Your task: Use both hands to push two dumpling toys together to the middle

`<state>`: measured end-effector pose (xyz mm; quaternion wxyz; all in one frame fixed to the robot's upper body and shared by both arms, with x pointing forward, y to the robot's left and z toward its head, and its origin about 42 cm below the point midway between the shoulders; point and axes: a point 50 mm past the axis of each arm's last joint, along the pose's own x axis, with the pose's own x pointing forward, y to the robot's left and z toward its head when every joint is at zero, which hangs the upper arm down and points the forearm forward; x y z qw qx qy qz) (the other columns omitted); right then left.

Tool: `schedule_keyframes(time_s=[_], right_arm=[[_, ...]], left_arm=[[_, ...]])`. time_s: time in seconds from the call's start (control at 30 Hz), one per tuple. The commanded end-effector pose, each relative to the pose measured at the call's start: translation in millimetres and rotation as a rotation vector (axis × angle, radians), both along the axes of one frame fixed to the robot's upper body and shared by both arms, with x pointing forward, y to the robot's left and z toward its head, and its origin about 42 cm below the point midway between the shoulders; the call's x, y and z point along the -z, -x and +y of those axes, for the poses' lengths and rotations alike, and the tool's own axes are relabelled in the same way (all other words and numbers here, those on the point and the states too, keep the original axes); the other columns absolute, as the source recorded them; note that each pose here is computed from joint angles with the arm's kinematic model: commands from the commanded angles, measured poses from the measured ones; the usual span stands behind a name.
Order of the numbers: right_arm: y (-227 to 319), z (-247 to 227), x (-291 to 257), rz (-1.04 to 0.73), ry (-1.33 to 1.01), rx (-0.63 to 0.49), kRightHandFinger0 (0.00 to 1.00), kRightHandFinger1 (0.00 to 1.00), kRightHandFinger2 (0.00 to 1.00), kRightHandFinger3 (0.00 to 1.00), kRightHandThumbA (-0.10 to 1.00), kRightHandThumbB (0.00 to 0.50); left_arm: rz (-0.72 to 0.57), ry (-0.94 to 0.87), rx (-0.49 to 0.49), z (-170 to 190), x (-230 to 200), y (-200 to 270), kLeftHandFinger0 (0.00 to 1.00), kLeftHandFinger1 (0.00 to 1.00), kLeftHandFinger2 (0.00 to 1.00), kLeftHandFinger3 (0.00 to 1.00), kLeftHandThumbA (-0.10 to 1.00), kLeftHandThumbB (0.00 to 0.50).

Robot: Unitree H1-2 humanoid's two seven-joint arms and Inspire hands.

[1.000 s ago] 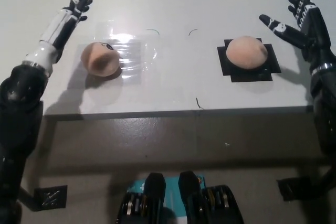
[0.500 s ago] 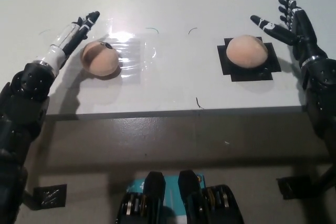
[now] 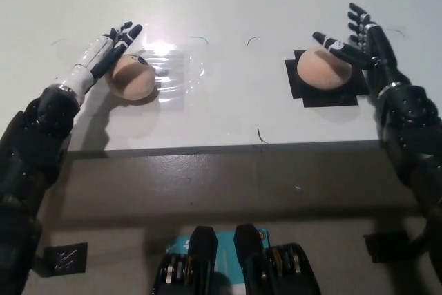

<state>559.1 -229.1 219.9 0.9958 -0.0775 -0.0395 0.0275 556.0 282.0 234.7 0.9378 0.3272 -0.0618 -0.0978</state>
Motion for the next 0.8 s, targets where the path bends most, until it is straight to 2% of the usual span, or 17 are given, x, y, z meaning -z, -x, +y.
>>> schedule_keyframes(time_s=[0.0, 0.03, 0.07, 0.13, 0.2, 0.27, 0.43, 0.53, 0.57, 0.63, 0.73, 0.77], right_arm=[[-4, 16, -17, -0.100, -0.032, -0.043, 1.00, 1.00, 1.00, 1.00, 1.00, 0.277], [-3, 20, -14, -0.095, -0.041, -0.047, 1.00, 1.00, 1.00, 1.00, 1.00, 0.256], [-2, 23, -11, -0.086, -0.058, -0.056, 1.00, 1.00, 1.00, 1.00, 1.00, 0.264], [1, 29, -4, -0.071, -0.093, -0.070, 1.00, 1.00, 1.00, 1.00, 1.00, 0.243], [2, 34, -1, -0.070, -0.108, -0.079, 1.00, 1.00, 1.00, 1.00, 1.00, 0.232], [4, 39, 3, -0.069, -0.124, -0.079, 1.00, 1.00, 1.00, 1.00, 1.00, 0.214], [12, 52, 16, -0.057, -0.162, -0.133, 1.00, 1.00, 1.00, 1.00, 1.00, 0.198], [15, 55, 20, -0.063, -0.154, -0.130, 1.00, 1.00, 1.00, 1.00, 1.00, 0.176], [15, 56, 20, -0.064, -0.154, -0.131, 1.00, 1.00, 1.00, 1.00, 1.00, 0.195], [17, 56, 22, -0.062, -0.188, -0.132, 1.00, 1.00, 1.00, 1.00, 1.00, 0.226], [20, 57, 27, -0.046, -0.228, -0.125, 1.00, 1.00, 1.00, 1.00, 1.00, 0.236], [21, 56, 28, -0.048, -0.221, -0.129, 1.00, 1.00, 1.00, 1.00, 1.00, 0.225]], left_arm=[[-0.101, 0.015, 0.026, -6, -29, -8, 1.00, 1.00, 1.00, 1.00, 1.00, 0.333], [-0.103, 0.012, 0.032, -7, -29, -7, 1.00, 1.00, 1.00, 1.00, 1.00, 0.331], [-0.103, 0.006, 0.031, -8, -28, -7, 1.00, 1.00, 1.00, 1.00, 1.00, 0.339], [-0.099, 0.028, 0.037, -9, -24, -5, 1.00, 1.00, 1.00, 1.00, 1.00, 0.338], [-0.108, 0.023, 0.041, -10, -24, -5, 1.00, 1.00, 1.00, 1.00, 1.00, 0.312], [-0.114, 0.018, 0.045, -11, -24, -4, 1.00, 1.00, 1.00, 1.00, 1.00, 0.309], [-0.080, 0.034, 0.038, -12, -11, -1, 1.00, 1.00, 1.00, 1.00, 1.00, 0.341], [-0.077, 0.052, 0.038, -12, -5, 2, 1.00, 1.00, 1.00, 1.00, 1.00, 0.335], [-0.078, 0.054, 0.037, -11, -4, 2, 1.00, 1.00, 1.00, 1.00, 1.00, 0.311], [-0.072, 0.071, 0.036, -8, 1, 4, 1.00, 1.00, 1.00, 1.00, 1.00, 0.315], [-0.047, 0.116, 0.035, -5, 11, 9, 1.00, 1.00, 1.00, 1.00, 1.00, 0.323], [-0.039, 0.130, 0.031, -5, 16, 11, 1.00, 1.00, 1.00, 1.00, 1.00, 0.305]])
